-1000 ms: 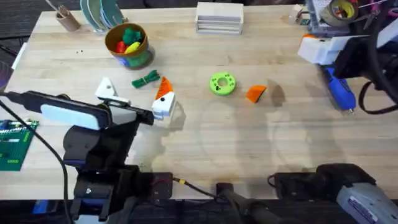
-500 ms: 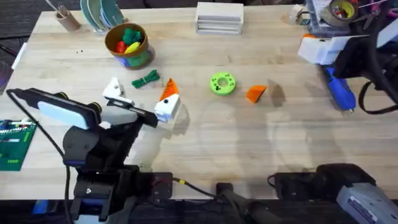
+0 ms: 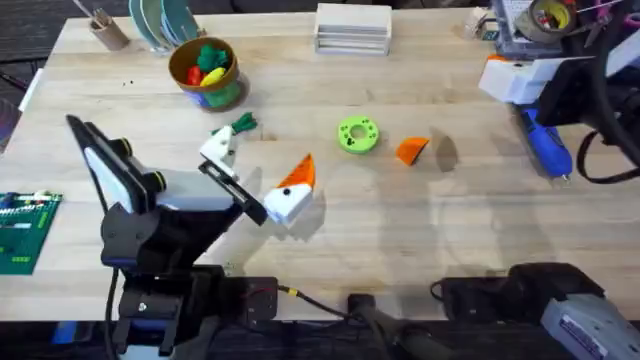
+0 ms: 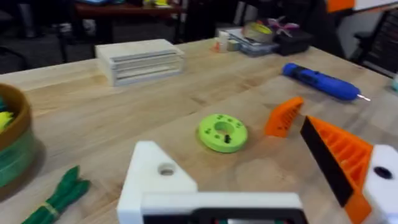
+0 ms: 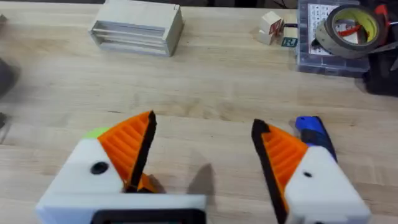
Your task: Pick up the gripper from the table and insert it into the empty holder that is missing its gripper. Then pick up a screw, insert it into the mounting hole, and use the screwdriver to tighten it. Finally, clean up the table by picking up the vegetable and placing it into the bucket.
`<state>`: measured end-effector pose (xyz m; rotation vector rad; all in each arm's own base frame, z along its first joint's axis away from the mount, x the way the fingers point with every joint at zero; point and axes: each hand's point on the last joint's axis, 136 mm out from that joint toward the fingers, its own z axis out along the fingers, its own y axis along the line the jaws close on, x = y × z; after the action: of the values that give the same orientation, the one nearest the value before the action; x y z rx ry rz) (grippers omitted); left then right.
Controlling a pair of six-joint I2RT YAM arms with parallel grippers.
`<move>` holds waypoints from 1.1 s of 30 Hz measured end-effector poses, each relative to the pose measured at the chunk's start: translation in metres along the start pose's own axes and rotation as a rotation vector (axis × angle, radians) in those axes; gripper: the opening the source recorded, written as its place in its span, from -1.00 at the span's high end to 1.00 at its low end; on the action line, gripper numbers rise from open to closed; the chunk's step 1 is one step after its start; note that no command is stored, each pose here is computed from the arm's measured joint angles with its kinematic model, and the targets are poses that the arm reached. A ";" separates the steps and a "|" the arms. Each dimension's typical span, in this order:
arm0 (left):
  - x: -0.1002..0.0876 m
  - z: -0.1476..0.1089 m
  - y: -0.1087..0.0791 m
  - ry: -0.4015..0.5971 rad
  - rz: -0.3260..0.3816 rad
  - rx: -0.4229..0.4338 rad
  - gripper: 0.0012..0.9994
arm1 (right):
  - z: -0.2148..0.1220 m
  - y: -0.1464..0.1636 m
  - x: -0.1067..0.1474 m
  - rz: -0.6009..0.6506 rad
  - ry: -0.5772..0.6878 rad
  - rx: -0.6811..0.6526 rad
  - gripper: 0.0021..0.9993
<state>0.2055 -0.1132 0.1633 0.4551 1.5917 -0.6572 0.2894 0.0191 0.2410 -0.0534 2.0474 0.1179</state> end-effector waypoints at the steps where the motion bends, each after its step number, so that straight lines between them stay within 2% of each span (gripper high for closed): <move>1: 0.001 0.000 -0.005 0.004 -0.001 0.026 -0.99 | 0.000 0.000 0.000 0.000 0.000 0.000 -0.98; 9: 0.007 -0.003 -0.034 0.035 -0.013 0.198 -0.99 | 0.000 0.000 0.000 0.000 0.000 0.000 -0.99; 15: 0.011 -0.007 -0.049 0.053 -0.022 0.288 -0.99 | 0.000 0.000 0.000 0.000 0.000 0.000 -0.98; 26: 0.012 -0.009 -0.054 0.059 -0.025 0.320 -0.99 | 0.000 0.000 0.001 0.001 0.003 0.000 -0.98; 33: 0.012 -0.009 -0.054 0.059 -0.025 0.320 -0.99 | 0.000 0.003 0.014 0.087 0.059 -0.012 -0.98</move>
<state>0.1627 -0.1491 0.1602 0.6957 1.5540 -0.9307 0.2822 0.0218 0.2286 0.0245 2.1083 0.1852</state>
